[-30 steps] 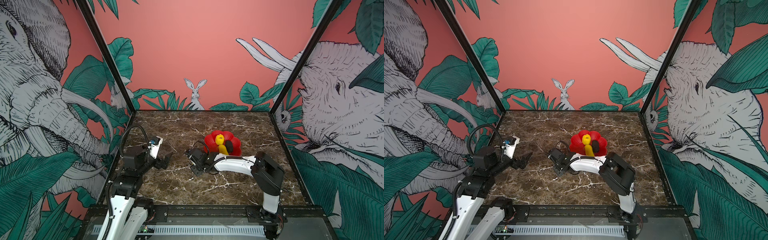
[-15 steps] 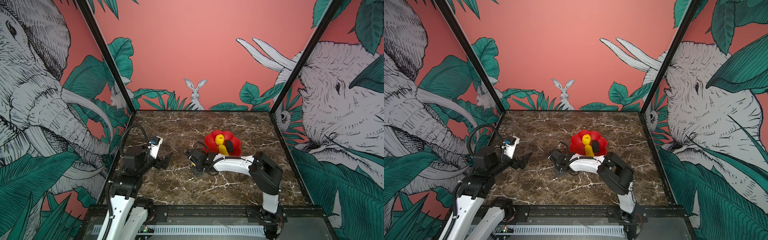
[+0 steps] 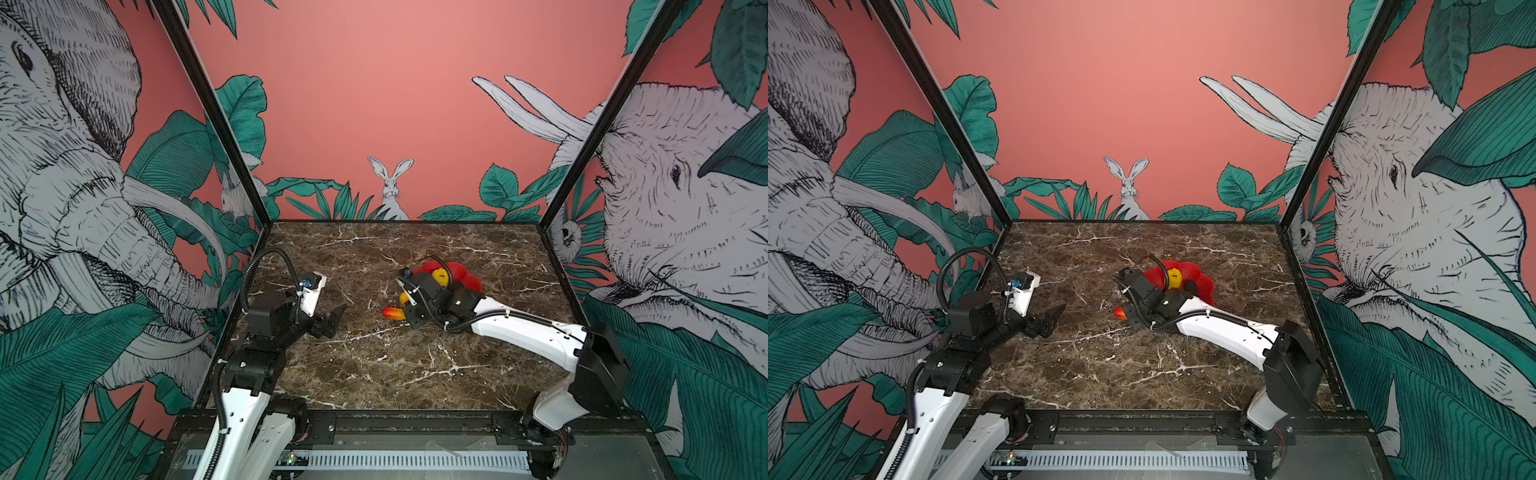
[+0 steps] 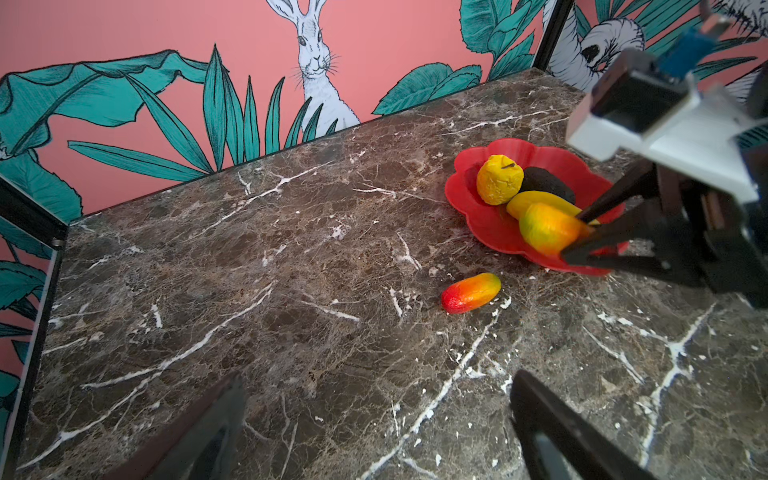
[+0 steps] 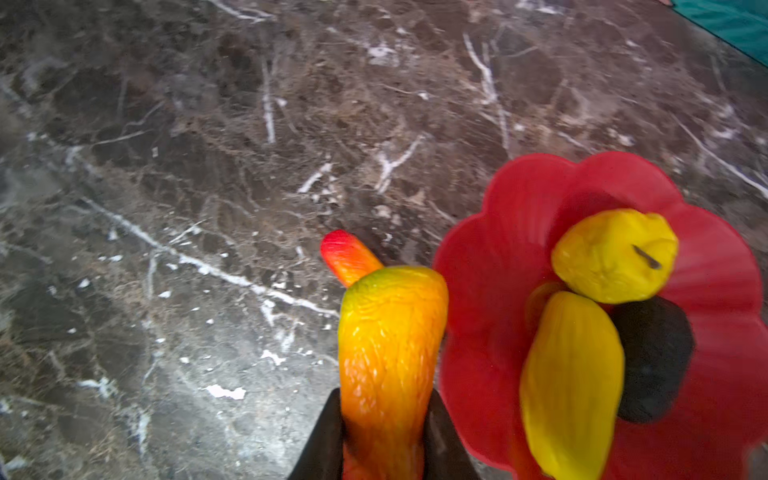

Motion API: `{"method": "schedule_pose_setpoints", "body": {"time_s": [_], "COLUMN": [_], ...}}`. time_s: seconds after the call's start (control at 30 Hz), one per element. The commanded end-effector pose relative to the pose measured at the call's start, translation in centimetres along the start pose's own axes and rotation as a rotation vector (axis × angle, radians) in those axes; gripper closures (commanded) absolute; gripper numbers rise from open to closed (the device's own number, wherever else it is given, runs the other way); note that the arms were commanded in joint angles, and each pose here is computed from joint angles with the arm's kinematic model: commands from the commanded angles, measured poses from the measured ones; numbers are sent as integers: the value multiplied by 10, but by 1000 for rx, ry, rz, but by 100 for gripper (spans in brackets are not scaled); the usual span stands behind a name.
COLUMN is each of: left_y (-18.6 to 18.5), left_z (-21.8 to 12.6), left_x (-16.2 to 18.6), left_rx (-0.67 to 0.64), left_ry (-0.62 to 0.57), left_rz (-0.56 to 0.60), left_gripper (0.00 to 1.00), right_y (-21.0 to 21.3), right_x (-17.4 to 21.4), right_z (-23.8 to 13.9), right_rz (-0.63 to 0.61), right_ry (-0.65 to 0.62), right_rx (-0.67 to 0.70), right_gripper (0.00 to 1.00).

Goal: Place and organize the fake fruits in the fruit bowl
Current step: 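Lower the held mango into the bowl beside the long yellow fruit and release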

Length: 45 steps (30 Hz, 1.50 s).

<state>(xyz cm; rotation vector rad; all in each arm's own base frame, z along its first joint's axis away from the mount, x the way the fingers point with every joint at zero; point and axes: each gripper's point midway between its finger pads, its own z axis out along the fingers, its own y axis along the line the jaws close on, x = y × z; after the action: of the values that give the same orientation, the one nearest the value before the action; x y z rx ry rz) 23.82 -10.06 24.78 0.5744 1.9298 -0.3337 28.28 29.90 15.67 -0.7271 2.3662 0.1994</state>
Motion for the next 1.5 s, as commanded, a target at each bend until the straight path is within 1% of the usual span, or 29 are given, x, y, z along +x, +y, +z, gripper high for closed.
{"method": "schedule_pose_setpoints", "body": {"time_s": [0.0, 0.17, 0.23, 0.27, 0.5, 0.73, 0.77, 0.83, 0.9, 0.97, 1.07, 1.2, 1.3, 1.37, 1.47], "left_y": [-3, -3, -3, -3, -3, -2, -2, -2, -2, -2, -2, -1, -1, -1, -1], "left_z": [-1, -1, -1, -1, 0, -2, -2, -1, -1, -1, -1, -1, -1, -1, -1], "left_x": [-6, -5, -5, -5, -4, -5, -6, -6, -5, -6, -6, -6, -6, -6, -5], "left_rx": [13, 15, 14, 14, 13, 5, 6, 7, 8, 6, 7, 6, 5, 5, 3], "left_ry": [-27, -27, -26, -27, -23, -29, -31, -31, -28, -29, -29, -28, -26, -27, -25], "left_rz": [16, 14, 14, 15, 14, 17, 18, 20, 19, 20, 20, 20, 20, 20, 21], "left_gripper": [0, 0, 0, 0, 0, 0, 0, 0, 0, 0, 0, 0, 0, 0, 0], "right_y": [-43, -65, -65, -64, -62, -65, -66, -67, -67, -68, -69, -69, -68, -66, -50], "right_x": [23, 39, 39, 45, 61, 64, 65, 66, 67, 67, 63, 55, 29, 18, 0], "right_z": [4, 18, 22, 32, 65, 78, 78, 80, 80, 79, 76, 62, 41, 28, 10], "right_rz": [65, 82, 74, 66, 36, 41, 43, 42, 39, 36, 31, 23, 26, 21, -32], "right_ry": [78, 157, 172, 202, 331, 351, 354, 359, 362, 362, 355, 345, 277, 242, 182], "right_rx": [113, 139, 131, 129, 132, 147, 149, 150, 149, 150, 150, 143, 132, 121, 69], "right_gripper": [86, 86, 85, 85, 83, 82, 81, 74, 62, 56, 50, 47, 41, 33, 16]}}
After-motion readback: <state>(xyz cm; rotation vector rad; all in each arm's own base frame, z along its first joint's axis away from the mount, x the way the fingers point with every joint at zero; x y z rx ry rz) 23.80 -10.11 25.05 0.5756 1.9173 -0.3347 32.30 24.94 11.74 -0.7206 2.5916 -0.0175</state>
